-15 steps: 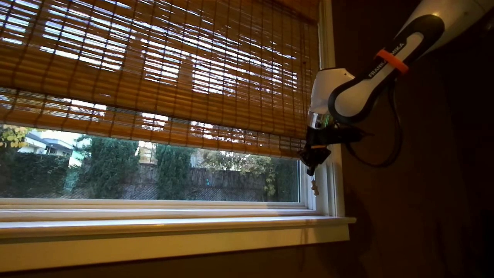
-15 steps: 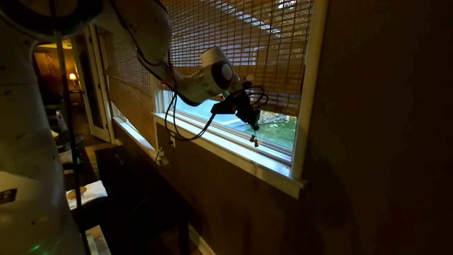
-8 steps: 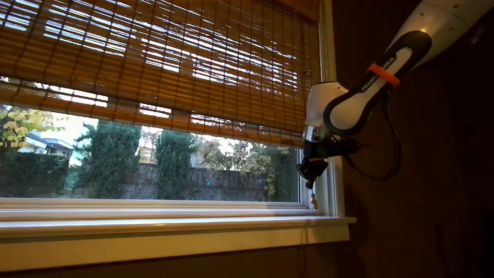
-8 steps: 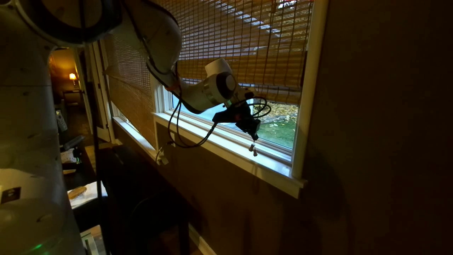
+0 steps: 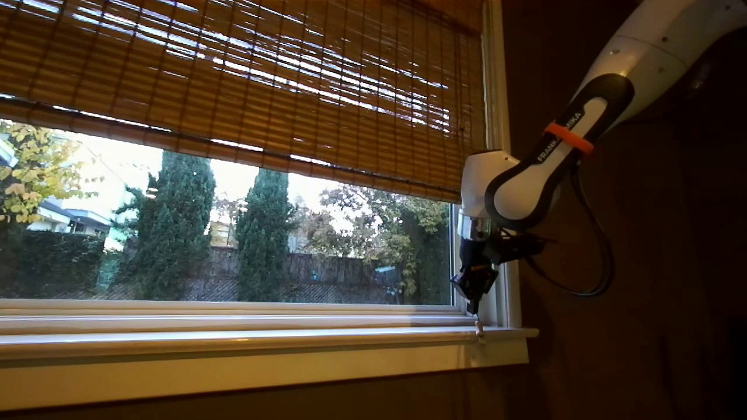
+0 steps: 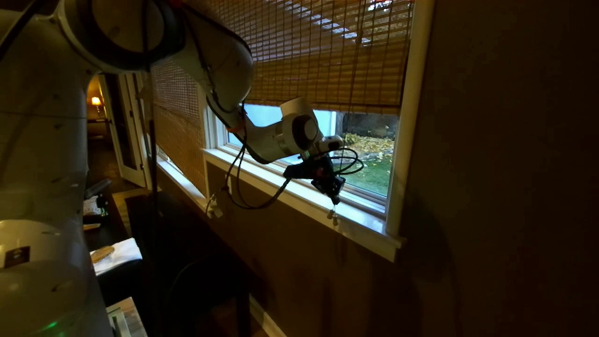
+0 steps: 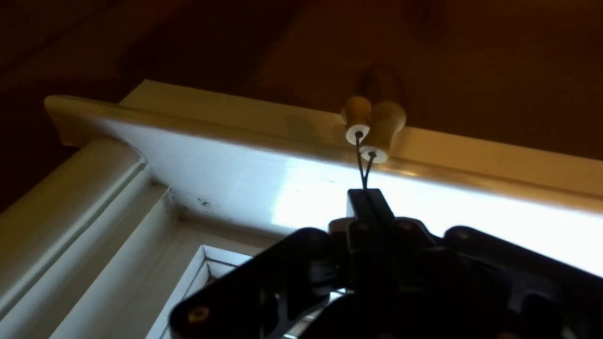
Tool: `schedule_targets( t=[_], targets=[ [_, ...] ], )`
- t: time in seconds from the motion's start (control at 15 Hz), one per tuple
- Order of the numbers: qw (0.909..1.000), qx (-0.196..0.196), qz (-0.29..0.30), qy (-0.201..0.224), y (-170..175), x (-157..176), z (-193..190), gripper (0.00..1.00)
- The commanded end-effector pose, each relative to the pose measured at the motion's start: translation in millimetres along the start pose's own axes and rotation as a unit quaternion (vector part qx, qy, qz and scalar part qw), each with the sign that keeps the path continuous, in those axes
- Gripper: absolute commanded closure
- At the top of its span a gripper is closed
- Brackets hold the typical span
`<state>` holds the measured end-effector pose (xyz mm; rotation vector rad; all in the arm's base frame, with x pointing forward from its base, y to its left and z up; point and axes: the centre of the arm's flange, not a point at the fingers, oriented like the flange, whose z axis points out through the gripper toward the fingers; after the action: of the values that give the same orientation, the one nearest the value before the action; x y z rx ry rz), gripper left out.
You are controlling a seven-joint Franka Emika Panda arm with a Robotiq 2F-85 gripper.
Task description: Pull the white cord on the right side of the window
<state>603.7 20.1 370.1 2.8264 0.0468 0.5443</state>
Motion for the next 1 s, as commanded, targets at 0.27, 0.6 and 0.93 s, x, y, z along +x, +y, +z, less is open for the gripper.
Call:
schedule_targets(
  t=[0.27,0.6,0.93],
  targets=[
    [0.9954,0.028,-0.029,-0.086,-26,-20,85,0.99],
    [0.9944,0.021,-0.038,-0.097,-21,-21,98,0.99],
    [0.9932,0.029,-0.047,-0.102,-16,-21,107,0.99]
  ],
)
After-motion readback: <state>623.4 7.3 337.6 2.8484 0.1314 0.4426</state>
